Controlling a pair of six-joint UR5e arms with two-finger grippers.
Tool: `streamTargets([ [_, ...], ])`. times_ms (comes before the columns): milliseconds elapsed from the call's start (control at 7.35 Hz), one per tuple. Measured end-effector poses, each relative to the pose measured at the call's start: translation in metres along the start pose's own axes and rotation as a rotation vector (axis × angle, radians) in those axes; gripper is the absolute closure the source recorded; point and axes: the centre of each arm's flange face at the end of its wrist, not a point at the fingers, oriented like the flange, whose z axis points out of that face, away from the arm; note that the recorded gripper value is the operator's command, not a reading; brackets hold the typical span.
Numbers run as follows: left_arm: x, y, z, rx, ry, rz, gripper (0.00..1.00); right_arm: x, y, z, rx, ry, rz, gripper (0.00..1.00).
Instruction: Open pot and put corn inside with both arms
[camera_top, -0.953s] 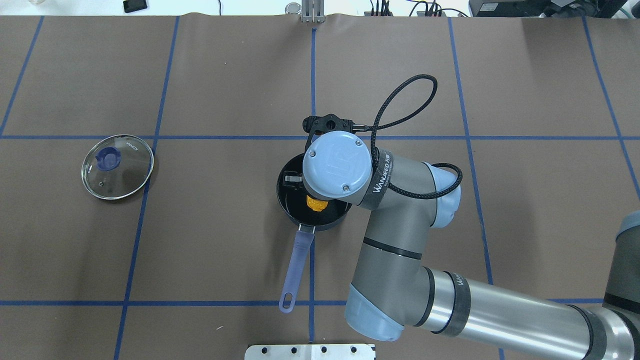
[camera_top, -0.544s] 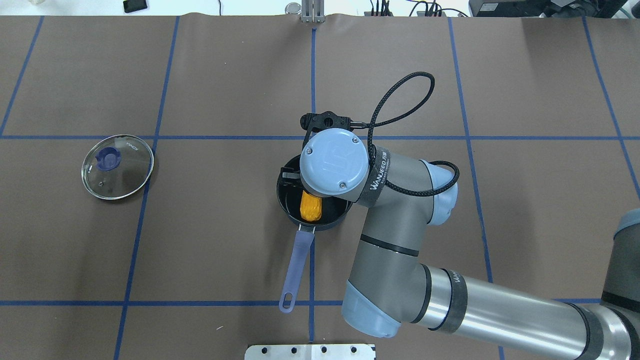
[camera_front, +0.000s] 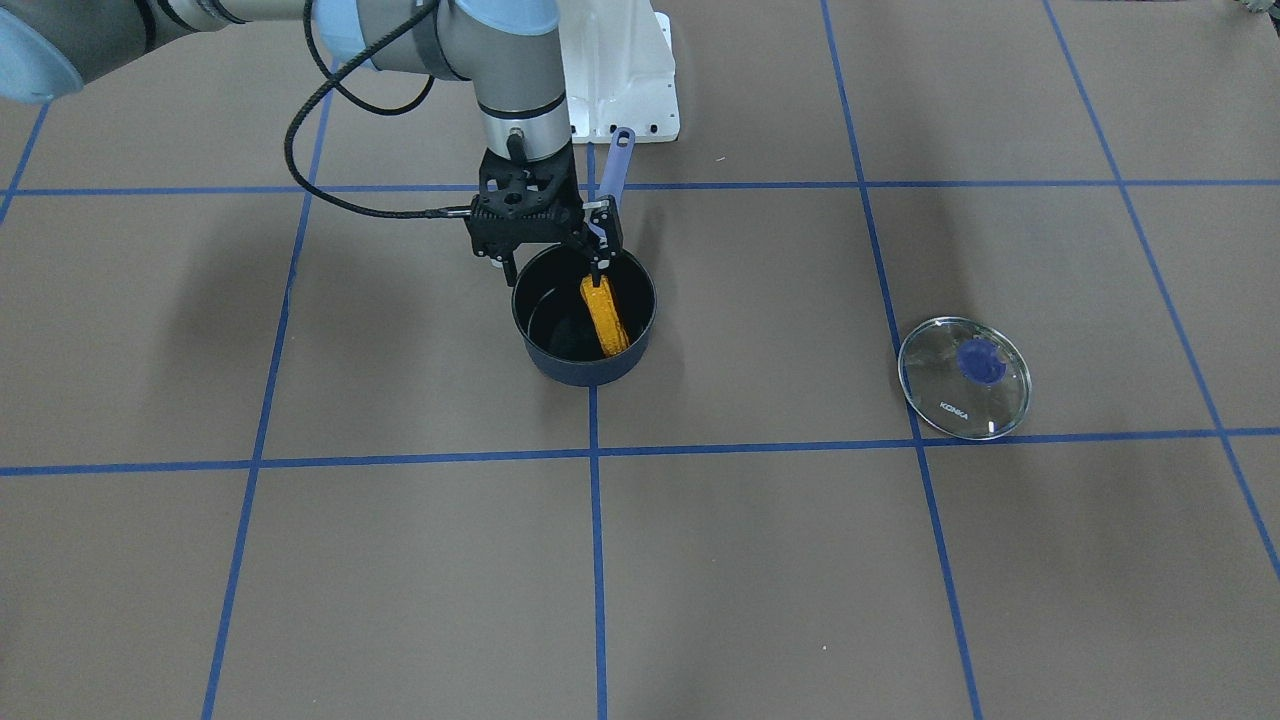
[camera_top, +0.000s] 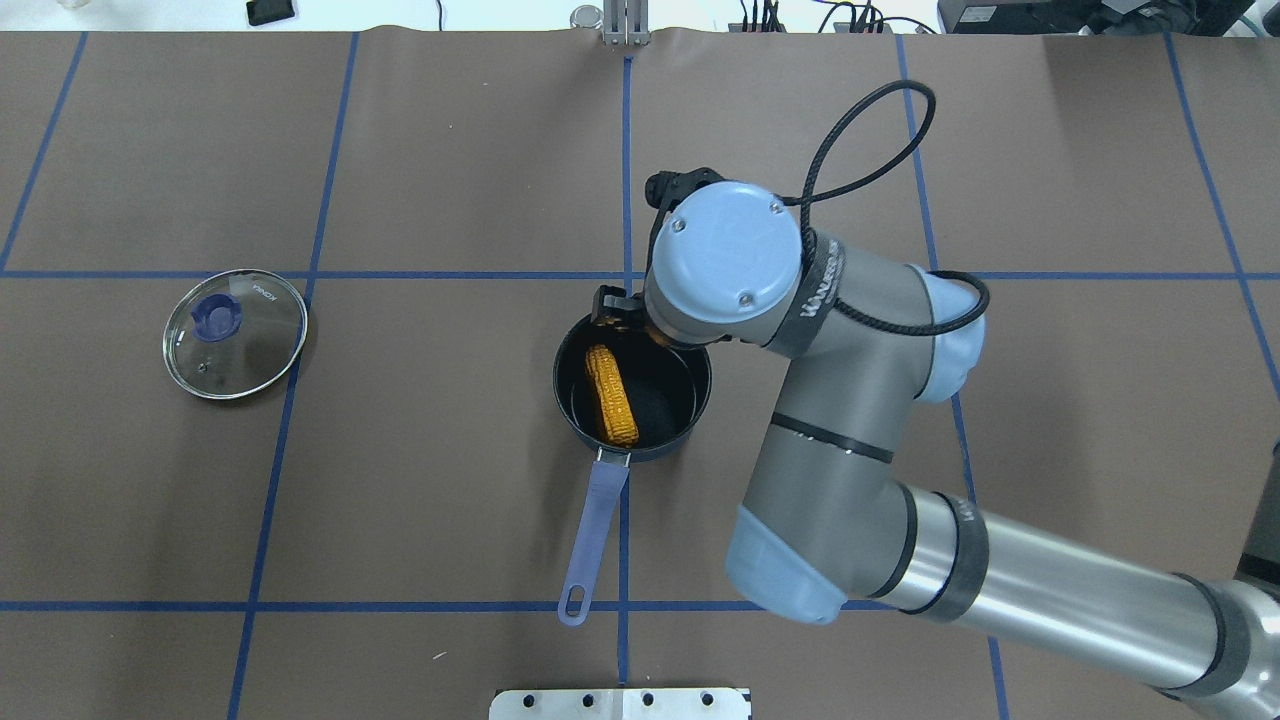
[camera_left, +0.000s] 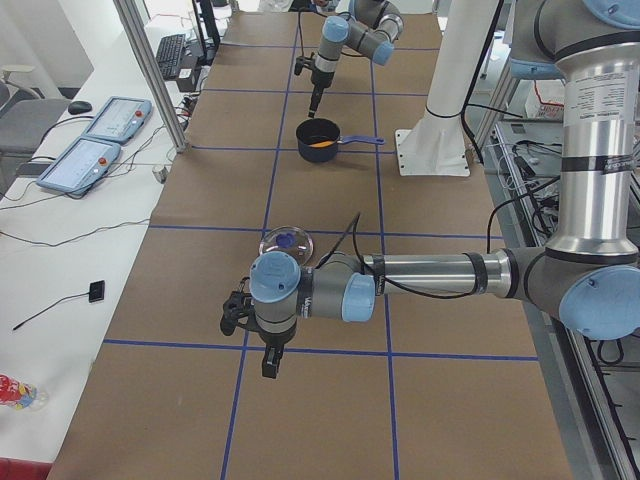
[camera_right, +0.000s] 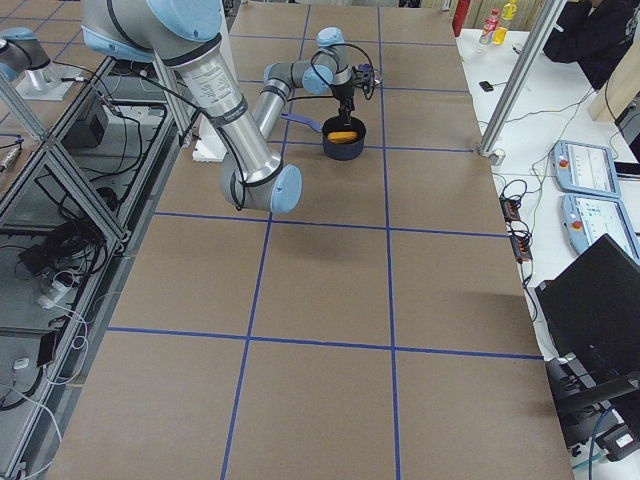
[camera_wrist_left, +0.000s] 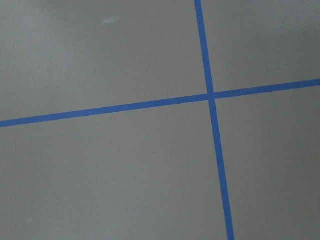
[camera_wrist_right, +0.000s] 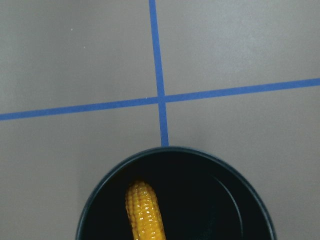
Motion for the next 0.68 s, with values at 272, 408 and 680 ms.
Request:
streamTargets([
  [272, -0.001, 0.01, 0.002, -0.006, 0.003, -0.007, 0.01, 0.091, -0.075, -0.013, -0.057, 0.061, -0.058, 0.0],
  [408, 0.001, 0.009, 0.0, -0.002, 0.004, -0.006, 0.01, 0.15, -0.114, -0.022, -0.087, 0.071, -0.118, 0.0],
  [680, 0.009, 0.008, -0.009, -0.008, 0.023, -0.014, 0.01, 0.292, -0.176, -0.042, -0.146, 0.084, -0.258, 0.0],
])
